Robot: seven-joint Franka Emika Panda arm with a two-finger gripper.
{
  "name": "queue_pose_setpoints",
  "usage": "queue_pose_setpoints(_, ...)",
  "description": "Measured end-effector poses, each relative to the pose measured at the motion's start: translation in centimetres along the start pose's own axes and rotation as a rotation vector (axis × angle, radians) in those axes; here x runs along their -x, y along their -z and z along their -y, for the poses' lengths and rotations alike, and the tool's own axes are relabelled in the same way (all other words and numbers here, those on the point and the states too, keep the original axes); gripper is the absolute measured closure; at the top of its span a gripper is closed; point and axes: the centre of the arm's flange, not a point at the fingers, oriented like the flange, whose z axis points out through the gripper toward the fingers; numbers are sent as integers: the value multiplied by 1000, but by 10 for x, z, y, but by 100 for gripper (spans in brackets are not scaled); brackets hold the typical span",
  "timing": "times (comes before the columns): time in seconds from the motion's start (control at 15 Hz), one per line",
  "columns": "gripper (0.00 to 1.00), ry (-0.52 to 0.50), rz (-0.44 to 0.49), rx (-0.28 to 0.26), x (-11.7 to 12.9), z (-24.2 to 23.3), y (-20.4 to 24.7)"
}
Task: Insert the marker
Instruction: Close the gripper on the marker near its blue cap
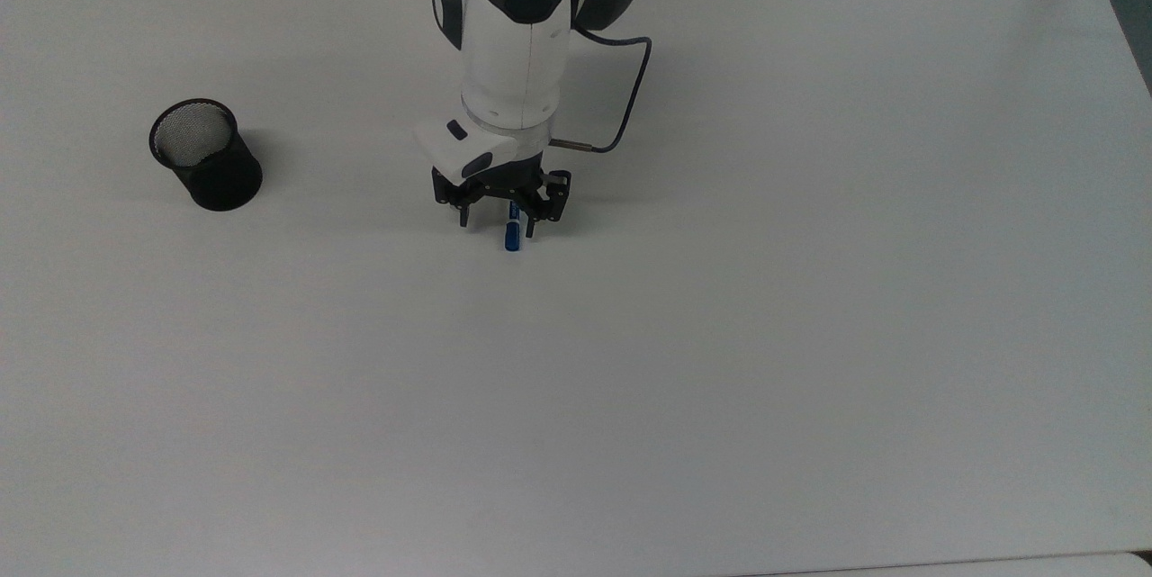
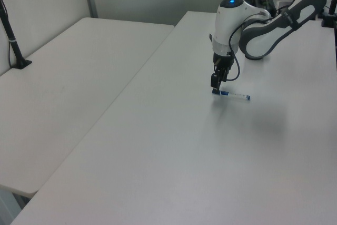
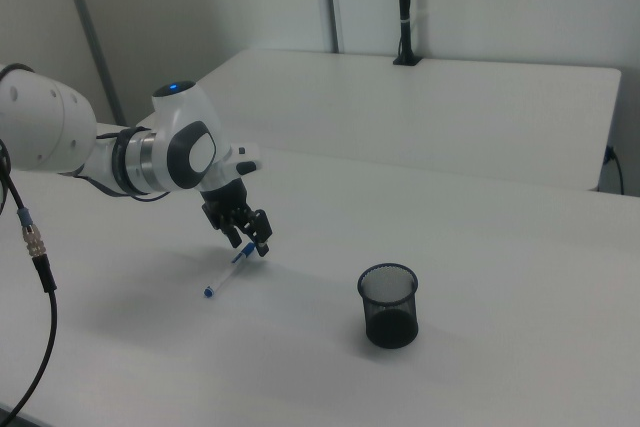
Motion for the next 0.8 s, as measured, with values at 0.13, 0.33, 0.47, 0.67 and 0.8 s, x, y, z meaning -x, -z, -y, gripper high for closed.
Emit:
queue_pose_setpoints(0.13,26,-1,-2,0,0,1,-5)
queue_pose_setpoints(0.33,53,-2,0,-2,1,9,-8)
queue_pose_setpoints(0.47,77,-14,-1,-2,2,15,-7)
queue_pose_setpoints(0.67,82,-27,-6,0,3,21,-6)
queue_pose_setpoints(0.8,82,-31,-8,0,2,21,-5)
